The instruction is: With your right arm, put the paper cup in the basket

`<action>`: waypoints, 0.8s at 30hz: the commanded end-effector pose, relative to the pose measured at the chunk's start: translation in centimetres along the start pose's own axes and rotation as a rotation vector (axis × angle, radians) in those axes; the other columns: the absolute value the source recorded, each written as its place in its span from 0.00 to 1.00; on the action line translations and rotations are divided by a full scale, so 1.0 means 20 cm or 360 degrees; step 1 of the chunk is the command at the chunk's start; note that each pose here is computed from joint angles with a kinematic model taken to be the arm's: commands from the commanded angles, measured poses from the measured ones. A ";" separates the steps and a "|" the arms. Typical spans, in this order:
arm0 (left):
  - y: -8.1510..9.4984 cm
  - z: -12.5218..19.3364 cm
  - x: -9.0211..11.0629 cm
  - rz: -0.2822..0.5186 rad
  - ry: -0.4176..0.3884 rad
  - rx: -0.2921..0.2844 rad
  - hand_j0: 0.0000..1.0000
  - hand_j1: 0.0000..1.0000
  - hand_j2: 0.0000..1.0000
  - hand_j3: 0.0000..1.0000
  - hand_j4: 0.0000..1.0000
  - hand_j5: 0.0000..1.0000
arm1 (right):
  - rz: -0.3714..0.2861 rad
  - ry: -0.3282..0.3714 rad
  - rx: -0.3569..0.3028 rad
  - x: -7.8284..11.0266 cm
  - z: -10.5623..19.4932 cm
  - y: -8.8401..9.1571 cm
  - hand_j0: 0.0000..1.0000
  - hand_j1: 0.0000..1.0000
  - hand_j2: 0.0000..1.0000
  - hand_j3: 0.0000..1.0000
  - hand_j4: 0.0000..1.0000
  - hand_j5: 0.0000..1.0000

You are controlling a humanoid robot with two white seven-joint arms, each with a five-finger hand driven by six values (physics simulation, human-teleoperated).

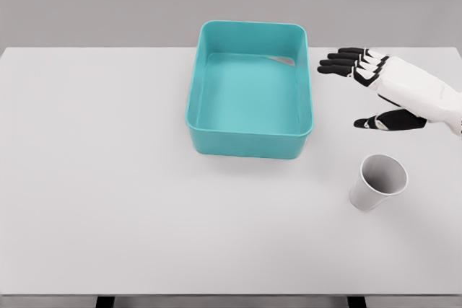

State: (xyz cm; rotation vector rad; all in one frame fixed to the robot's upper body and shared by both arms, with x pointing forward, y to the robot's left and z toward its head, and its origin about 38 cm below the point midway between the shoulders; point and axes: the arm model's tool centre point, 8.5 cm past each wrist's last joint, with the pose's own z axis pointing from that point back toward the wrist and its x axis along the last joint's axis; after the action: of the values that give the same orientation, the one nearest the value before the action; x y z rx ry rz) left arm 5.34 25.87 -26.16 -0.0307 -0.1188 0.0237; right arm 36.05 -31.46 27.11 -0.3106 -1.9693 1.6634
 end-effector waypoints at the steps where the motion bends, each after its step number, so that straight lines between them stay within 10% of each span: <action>1: 0.00 0.00 0.00 0.0002 0.0000 0.0000 1.00 1.00 1.00 1.00 1.00 1.00 | -0.0007 0.0002 -0.0004 0.00 0.00 -0.01 1.00 1.00 1.00 1.00 1.00 1.00; 10: 0.00 0.00 0.00 0.0002 -0.0002 0.0000 1.00 1.00 1.00 1.00 1.00 1.00 | -0.0012 0.0121 -0.0189 -0.03 0.16 -0.11 1.00 1.00 1.00 1.00 1.00 1.00; 15: 0.00 0.00 0.00 0.0000 0.0000 0.0000 1.00 1.00 1.00 1.00 1.00 1.00 | -0.0369 -0.0027 0.0034 0.01 0.21 -0.09 1.00 1.00 1.00 1.00 1.00 1.00; 18: 0.00 0.00 0.00 0.0000 0.0000 0.0000 1.00 1.00 1.00 1.00 1.00 1.00 | -0.0557 -0.0123 -0.0079 0.02 0.23 -0.13 1.00 1.00 1.00 1.00 1.00 1.00; 24: 0.00 0.00 0.00 0.0000 0.0000 0.0000 1.00 1.00 1.00 1.00 1.00 1.00 | -0.0497 -0.0049 -0.0114 0.01 0.31 -0.15 1.00 1.00 1.00 1.00 1.00 1.00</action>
State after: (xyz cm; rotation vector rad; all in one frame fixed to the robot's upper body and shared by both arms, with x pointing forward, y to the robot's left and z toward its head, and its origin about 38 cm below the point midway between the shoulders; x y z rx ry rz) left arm 5.34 25.87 -26.16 -0.0307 -0.1187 0.0238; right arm 32.98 -36.66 28.48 0.0317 -1.9636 1.4122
